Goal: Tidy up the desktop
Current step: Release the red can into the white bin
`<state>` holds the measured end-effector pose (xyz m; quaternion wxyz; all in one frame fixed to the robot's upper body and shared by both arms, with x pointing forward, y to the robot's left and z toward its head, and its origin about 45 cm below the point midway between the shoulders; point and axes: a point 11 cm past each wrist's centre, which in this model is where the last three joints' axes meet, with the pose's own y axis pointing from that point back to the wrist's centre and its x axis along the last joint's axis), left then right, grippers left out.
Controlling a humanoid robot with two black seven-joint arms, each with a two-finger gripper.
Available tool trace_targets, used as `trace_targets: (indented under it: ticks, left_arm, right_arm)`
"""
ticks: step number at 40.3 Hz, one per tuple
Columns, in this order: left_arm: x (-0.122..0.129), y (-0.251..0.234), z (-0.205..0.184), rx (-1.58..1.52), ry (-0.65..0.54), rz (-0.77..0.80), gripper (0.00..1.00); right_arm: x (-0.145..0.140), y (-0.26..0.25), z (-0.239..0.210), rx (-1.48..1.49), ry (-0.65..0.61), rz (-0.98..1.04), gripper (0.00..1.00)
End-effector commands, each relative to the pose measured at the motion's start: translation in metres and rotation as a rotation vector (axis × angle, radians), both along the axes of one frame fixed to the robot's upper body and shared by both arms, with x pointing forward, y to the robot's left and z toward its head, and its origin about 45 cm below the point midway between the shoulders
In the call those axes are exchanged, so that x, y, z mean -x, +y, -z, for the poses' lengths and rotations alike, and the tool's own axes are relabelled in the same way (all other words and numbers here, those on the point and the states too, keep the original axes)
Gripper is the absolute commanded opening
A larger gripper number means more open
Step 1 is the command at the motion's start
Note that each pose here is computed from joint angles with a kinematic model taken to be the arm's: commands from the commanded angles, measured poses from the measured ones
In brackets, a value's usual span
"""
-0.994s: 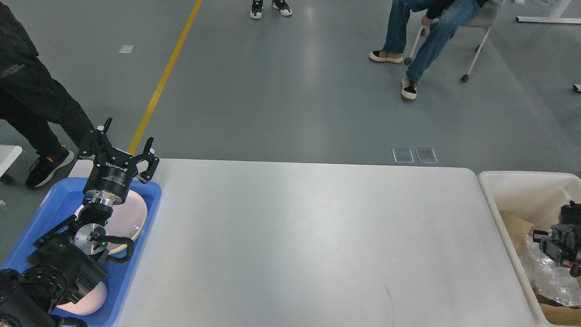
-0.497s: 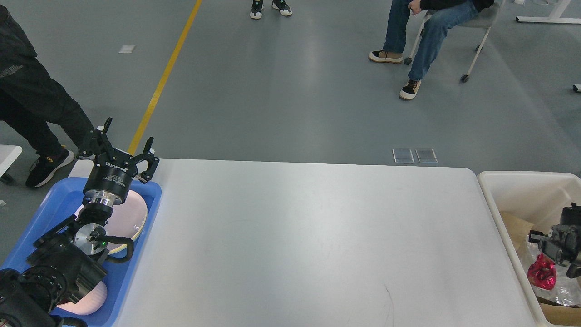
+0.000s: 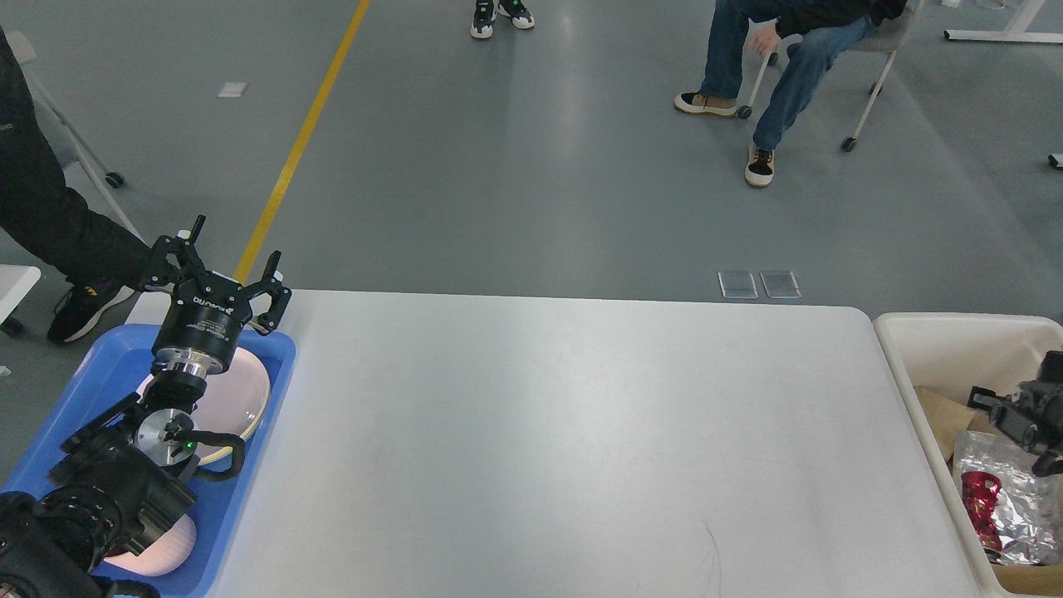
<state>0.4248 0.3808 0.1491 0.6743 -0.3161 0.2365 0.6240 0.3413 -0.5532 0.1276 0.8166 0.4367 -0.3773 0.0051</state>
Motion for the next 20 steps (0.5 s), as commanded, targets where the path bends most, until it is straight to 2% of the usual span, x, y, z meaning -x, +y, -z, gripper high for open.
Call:
trace_targets:
  ticks: [1,9,17,20]
  left_arm:
    - [0.000,0.000,0.000,0.000,0.000,0.000,0.96]
    - [0.000,0.000,0.000,0.000,0.000,0.000,0.96]
    - [0.000,0.000,0.000,0.000,-0.001,-0.001,0.96]
    - [0.000,0.000,0.000,0.000,0.000,0.000,0.96]
  right_arm:
    - [-0.033,-0.013,-0.064,-0.074,-0.182,0.098,1.00]
    - [-0.059,0.000,-0.132,-0.256,-0.366,0.182,1.00]
    - [-0.095,0.049,-0.197,-0.515,-0.467,0.166,1.00]
    - [-0.108,0.073,-0.225,-0.698,-0.509,0.162,1.00]
